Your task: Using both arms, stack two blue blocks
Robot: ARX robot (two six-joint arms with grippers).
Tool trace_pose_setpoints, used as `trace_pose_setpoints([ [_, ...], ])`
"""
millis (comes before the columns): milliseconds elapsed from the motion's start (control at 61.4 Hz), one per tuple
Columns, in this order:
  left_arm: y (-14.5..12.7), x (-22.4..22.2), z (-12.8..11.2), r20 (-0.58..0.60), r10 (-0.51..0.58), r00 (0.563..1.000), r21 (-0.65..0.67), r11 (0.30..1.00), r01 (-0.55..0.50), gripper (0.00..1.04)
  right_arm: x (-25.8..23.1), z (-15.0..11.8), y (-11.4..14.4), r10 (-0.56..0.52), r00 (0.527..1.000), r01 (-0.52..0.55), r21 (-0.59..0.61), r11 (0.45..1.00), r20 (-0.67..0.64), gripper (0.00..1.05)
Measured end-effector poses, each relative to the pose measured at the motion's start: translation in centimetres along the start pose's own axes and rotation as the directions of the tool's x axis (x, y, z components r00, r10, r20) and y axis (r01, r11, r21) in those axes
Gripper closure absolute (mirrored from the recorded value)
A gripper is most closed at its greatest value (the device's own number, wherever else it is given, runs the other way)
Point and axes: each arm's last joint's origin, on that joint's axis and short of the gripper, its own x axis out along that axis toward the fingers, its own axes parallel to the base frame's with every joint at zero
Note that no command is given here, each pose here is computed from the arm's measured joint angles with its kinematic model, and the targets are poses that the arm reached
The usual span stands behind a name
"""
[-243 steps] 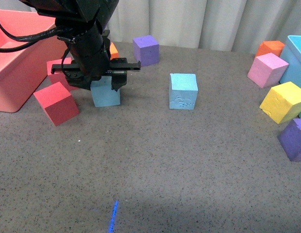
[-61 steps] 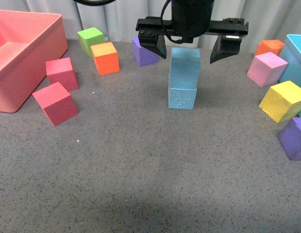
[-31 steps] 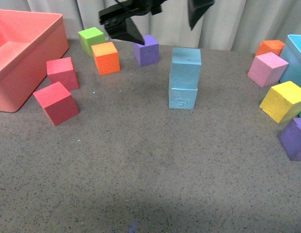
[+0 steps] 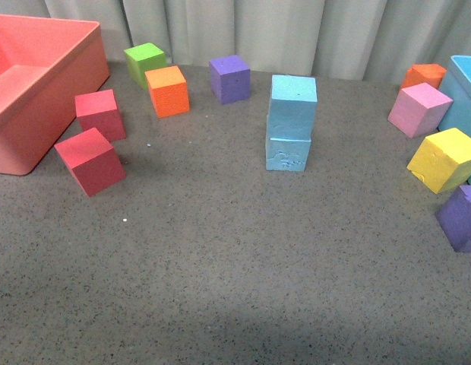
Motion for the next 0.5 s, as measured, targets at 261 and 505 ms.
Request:
trace_pose_setpoints([
  [261,3.7,-7.4,-1.5,-0.028,-0.007,1.0,0.025,1.0,0.008,1.01,0.0,0.0,0.0,0.0,1.0,0.0,0.0,1.0,0.0,0.1],
  [505,5.3,-11.7,-3.0,-0.044,-0.003,0.999,0.029,1.0,0.005,1.01,0.0,0.0,0.0,0.0,1.0,0.0,0.0,1.0,0.0,0.1],
])
